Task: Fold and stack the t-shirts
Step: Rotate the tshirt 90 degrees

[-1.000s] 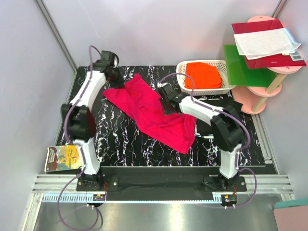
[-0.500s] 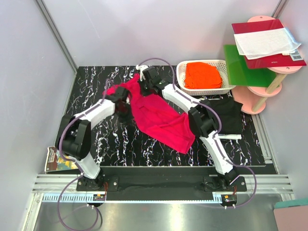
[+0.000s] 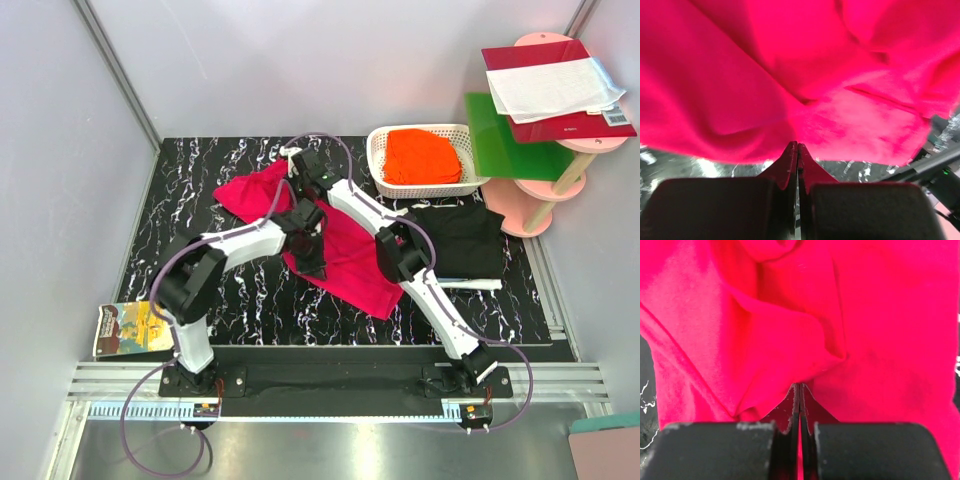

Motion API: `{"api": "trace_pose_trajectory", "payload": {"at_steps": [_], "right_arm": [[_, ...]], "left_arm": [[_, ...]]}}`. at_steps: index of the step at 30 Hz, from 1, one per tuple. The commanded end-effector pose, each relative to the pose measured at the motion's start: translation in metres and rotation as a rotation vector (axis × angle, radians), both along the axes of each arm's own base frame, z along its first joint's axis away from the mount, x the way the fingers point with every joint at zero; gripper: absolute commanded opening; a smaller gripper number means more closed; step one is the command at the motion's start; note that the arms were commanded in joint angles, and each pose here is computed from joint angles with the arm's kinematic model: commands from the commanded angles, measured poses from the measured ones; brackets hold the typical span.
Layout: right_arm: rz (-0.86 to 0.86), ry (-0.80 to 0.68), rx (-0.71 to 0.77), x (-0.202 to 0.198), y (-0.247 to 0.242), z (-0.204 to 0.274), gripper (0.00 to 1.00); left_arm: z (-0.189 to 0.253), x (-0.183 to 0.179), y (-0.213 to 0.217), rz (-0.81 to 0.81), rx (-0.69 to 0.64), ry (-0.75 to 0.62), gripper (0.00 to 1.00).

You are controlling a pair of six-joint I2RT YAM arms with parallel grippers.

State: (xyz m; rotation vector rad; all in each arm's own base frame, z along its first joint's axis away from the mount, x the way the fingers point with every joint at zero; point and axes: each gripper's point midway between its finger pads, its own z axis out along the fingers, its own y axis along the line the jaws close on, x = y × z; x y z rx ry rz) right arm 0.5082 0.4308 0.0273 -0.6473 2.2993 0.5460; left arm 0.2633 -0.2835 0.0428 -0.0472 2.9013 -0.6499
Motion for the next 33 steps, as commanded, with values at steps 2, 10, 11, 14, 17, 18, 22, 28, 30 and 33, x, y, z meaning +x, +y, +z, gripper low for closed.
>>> {"api": "trace_pose_trajectory", "payload": {"at_steps": [2, 10, 11, 14, 17, 18, 22, 28, 30, 33], "right_arm": [[-0.091, 0.073, 0.000, 0.014, -0.026, -0.013, 0.00], [-0.212, 0.096, -0.028, 0.034, -0.067, -0.016, 0.00], [-0.220, 0.088, -0.026, 0.037, -0.070, -0.012, 0.00], [-0.238, 0.076, -0.033, 0.042, -0.077, -0.009, 0.00], [-0.240, 0.067, -0.037, 0.045, -0.080, -0.007, 0.00], [-0.247, 0.065, -0.039, 0.046, -0.082, -0.007, 0.00], [-0.265, 0.066, -0.046, 0.047, -0.086, -0.007, 0.00], [-0.275, 0.086, -0.054, 0.039, -0.091, -0.001, 0.00], [-0.270, 0.068, -0.058, 0.038, -0.093, 0.006, 0.00], [-0.260, -0.001, -0.026, 0.038, -0.095, 0.047, 0.04]], "left_arm": [[-0.029, -0.007, -0.007, 0.071, 0.050, 0.075, 0.00], [-0.056, -0.023, 0.052, 0.155, 0.308, 0.147, 0.00], [-0.058, -0.022, 0.066, 0.183, 0.331, 0.154, 0.00], [-0.054, -0.020, 0.099, 0.268, 0.350, 0.164, 0.00], [-0.047, -0.014, 0.138, 0.357, 0.382, 0.147, 0.00], [-0.043, -0.010, 0.148, 0.364, 0.383, 0.132, 0.00], [-0.032, 0.004, 0.188, 0.431, 0.419, 0.129, 0.00], [0.000, 0.058, 0.176, 0.367, 0.344, 0.044, 0.00], [0.013, 0.064, 0.156, 0.294, 0.319, -0.011, 0.00], [0.043, 0.064, 0.130, 0.239, 0.258, -0.101, 0.07]]}}
